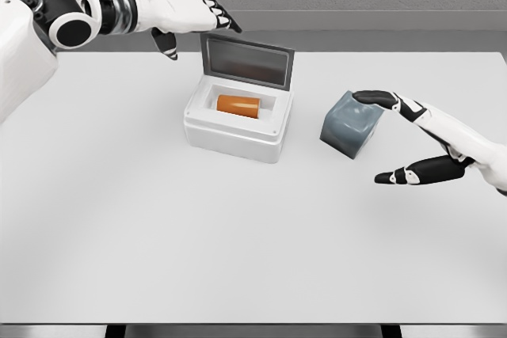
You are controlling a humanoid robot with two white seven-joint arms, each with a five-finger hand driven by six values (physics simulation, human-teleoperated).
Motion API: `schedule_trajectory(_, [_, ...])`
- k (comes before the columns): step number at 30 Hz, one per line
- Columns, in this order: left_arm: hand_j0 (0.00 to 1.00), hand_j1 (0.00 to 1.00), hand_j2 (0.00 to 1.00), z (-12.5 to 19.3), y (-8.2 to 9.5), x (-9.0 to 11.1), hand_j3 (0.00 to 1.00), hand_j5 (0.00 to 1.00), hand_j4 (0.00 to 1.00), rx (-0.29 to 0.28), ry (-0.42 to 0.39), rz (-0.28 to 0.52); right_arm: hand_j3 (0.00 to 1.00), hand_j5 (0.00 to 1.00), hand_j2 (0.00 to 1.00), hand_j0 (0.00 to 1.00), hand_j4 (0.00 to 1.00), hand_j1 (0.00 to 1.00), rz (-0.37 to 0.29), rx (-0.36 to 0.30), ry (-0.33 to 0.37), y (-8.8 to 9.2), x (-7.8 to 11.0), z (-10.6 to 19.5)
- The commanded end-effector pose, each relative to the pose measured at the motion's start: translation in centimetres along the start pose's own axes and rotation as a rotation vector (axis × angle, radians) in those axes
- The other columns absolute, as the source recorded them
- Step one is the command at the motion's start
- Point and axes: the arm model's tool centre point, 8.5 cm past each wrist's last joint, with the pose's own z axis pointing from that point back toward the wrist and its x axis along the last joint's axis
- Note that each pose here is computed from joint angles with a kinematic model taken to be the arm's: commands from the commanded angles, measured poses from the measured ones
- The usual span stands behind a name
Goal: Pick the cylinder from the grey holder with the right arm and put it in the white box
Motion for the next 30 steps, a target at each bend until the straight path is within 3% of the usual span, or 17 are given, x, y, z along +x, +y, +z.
schedule_trajectory(1, [1.00, 1.00, 1.00, -0.2, -0.2, 0.2, 1.00, 1.00, 1.00, -0.009, -0.005, -0.003, 1.00, 1.00, 1.00, 1.00, 1.00, 1.00, -0.007, -0.005, -0.001, -0.1, 0.0, 0.0])
schedule_trajectory(23, [1.00, 1.00, 1.00, 0.4, -0.1, 1.6, 1.00, 1.00, 1.00, -0.008, -0.072, -0.077, 1.00, 1.00, 1.00, 1.00, 1.00, 1.00, -0.009, -0.005, -0.001, 0.1, 0.0, 0.0])
schedule_trajectory(24, [1.00, 1.00, 1.00, 2.5, -0.6, 0.5, 1.00, 1.00, 1.00, -0.010, -0.051, -0.092, 1.00, 1.00, 1.00, 1.00, 1.00, 1.00, -0.009, -0.006, -0.001, 0.0, 0.0, 0.0])
schedule_trajectory(27, [1.00, 1.00, 1.00, 3.5, -0.4, -0.2, 1.00, 1.00, 1.00, 0.010, -0.040, -0.069, 1.00, 1.00, 1.00, 1.00, 1.00, 1.00, -0.010, -0.005, 0.000, 0.0, 0.0, 0.1])
schedule_trajectory(30, [1.00, 1.00, 1.00, 5.6, -0.3, -2.2, 1.00, 1.00, 1.00, 0.032, 0.010, -0.036, 1.00, 1.00, 1.00, 1.00, 1.00, 1.00, -0.010, -0.005, 0.000, 0.0, 0.0, 0.1])
